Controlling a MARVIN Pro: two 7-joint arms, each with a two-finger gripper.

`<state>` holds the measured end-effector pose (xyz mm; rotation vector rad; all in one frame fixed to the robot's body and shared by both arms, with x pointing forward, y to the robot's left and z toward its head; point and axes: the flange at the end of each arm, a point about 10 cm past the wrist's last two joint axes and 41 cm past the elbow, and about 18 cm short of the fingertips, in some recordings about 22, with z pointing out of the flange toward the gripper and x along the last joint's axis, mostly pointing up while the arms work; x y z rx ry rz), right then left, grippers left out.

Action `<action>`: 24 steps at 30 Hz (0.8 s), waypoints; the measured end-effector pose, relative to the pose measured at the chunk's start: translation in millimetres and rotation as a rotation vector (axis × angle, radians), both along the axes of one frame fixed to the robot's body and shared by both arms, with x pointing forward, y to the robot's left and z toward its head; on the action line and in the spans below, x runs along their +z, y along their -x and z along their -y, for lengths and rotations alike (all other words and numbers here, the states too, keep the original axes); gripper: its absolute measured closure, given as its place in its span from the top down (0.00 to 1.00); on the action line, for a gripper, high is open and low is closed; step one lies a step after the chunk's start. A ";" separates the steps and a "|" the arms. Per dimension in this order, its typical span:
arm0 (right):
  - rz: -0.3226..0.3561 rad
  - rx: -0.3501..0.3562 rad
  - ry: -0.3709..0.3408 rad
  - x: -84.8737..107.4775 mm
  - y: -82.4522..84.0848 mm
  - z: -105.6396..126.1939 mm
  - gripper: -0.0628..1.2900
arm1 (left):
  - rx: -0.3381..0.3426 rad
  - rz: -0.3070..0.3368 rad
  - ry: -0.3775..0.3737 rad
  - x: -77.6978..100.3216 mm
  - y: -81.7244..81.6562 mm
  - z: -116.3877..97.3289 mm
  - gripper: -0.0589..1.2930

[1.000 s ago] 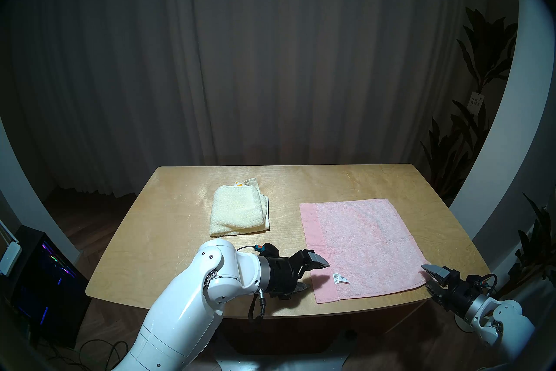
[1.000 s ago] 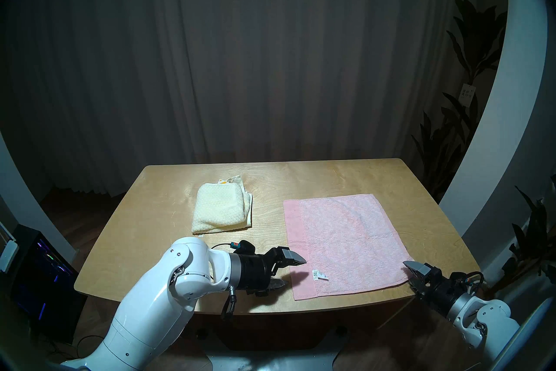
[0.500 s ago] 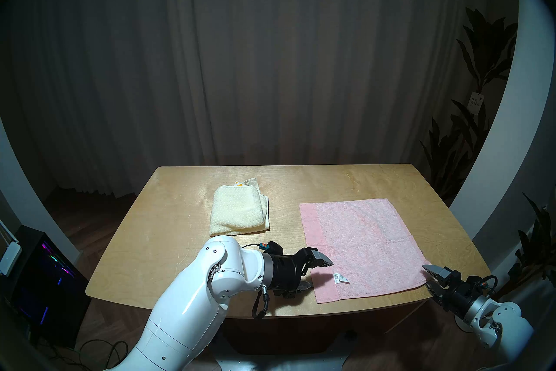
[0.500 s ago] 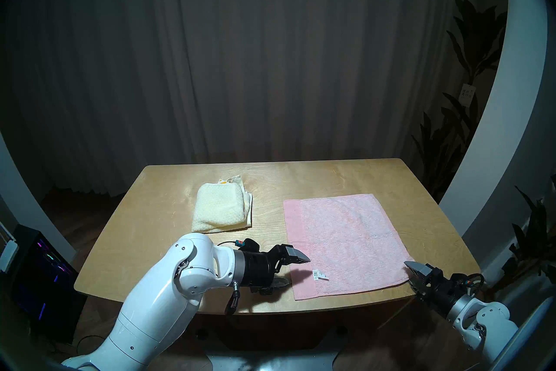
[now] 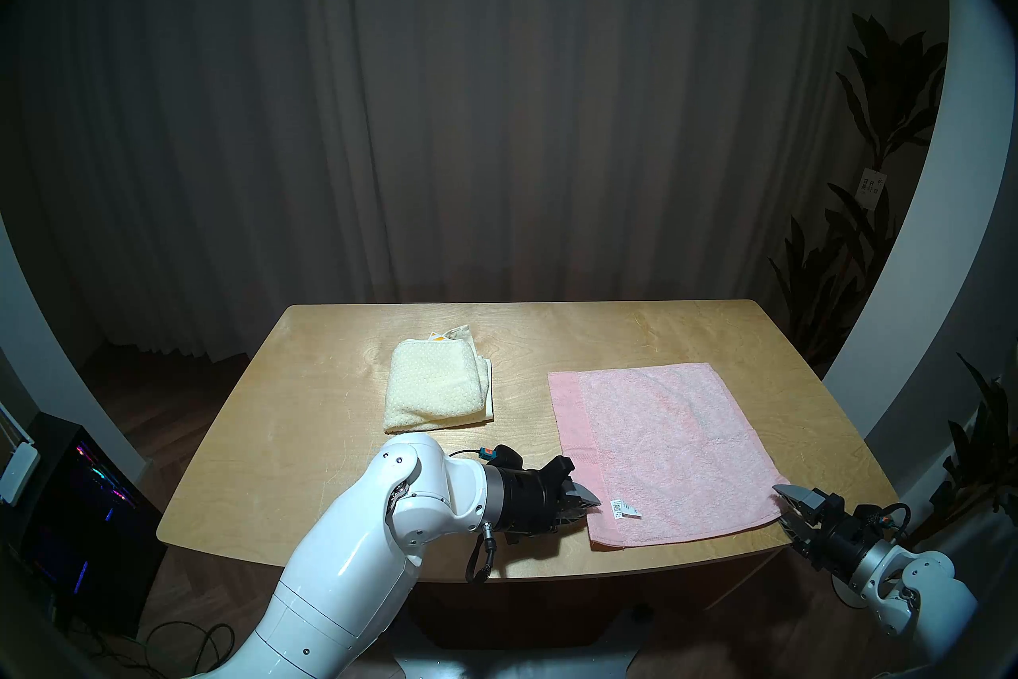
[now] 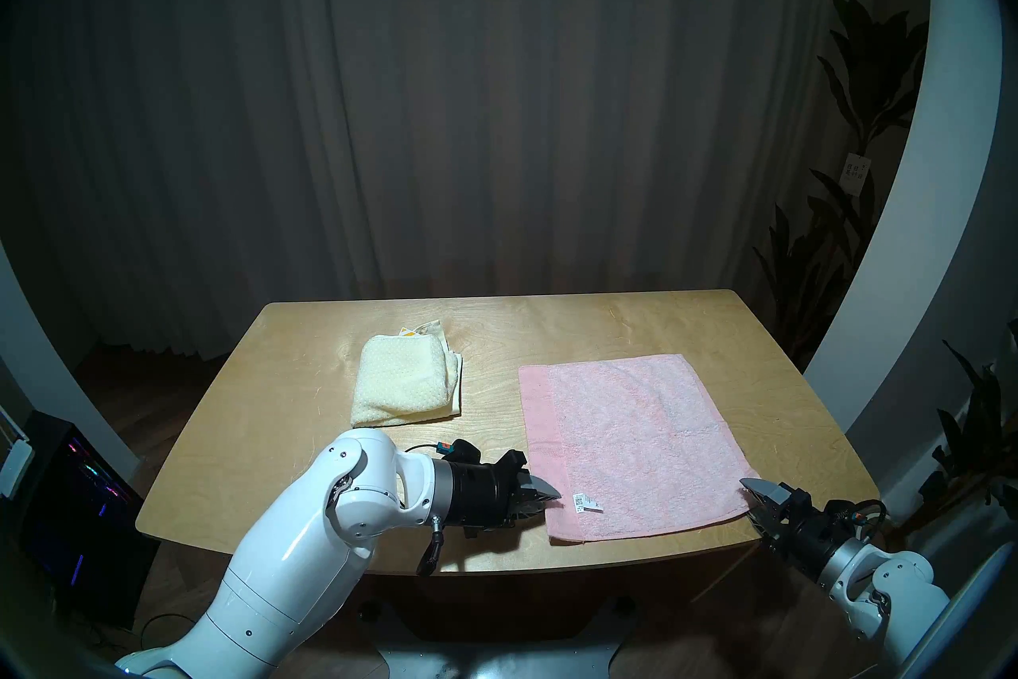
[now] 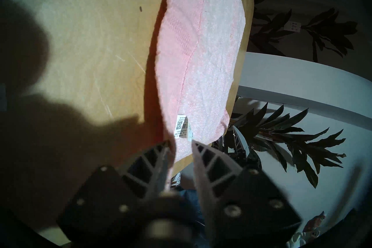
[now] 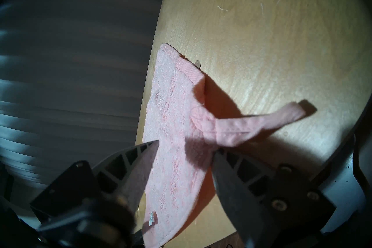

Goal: Fold each towel twice and stack them on table

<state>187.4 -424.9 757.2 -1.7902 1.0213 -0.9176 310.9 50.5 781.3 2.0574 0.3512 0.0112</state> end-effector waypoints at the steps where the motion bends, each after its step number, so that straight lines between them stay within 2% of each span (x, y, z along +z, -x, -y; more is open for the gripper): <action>1: -0.005 -0.001 0.002 -0.7 0.2 0.2 0.55 | 0.002 0.001 0.000 0.5 -0.3 -0.7 0.23; 4: -0.017 -0.003 0.007 -2.5 0.4 0.6 0.50 | 0.008 0.005 0.001 2.0 -1.5 -2.9 0.19; 5: -0.024 -0.003 0.011 -3.3 0.4 0.8 0.46 | 0.010 0.007 0.002 2.7 -2.0 -3.7 0.11; 6: -0.036 -0.005 0.017 -5.3 0.9 1.2 0.42 | 0.013 0.009 0.002 3.5 -2.6 -4.8 0.07; 7: -0.048 -0.007 0.024 -6.8 1.2 1.4 0.32 | 0.016 0.012 0.003 4.5 -3.2 -5.8 0.06; 10: -0.059 -0.009 0.036 -7.1 -0.2 1.5 0.21 | 0.023 0.017 0.005 6.8 -4.3 -7.8 0.02; 11: -0.051 -0.009 0.041 -4.0 -4.3 1.1 0.13 | 0.028 0.020 0.006 7.8 -4.9 -8.8 0.02; 14: -0.024 -0.005 0.054 6.5 -14.7 1.1 0.02 | 0.044 0.027 0.008 11.1 -6.9 -11.4 0.02; 19: 0.017 0.008 0.064 25.4 -26.0 0.2 0.02 | 0.098 0.039 0.018 18.9 -14.0 -18.0 0.02; 24: 0.054 0.042 0.061 44.5 -31.7 -5.3 0.02 | 0.187 0.058 0.035 30.6 -26.2 -28.1 0.02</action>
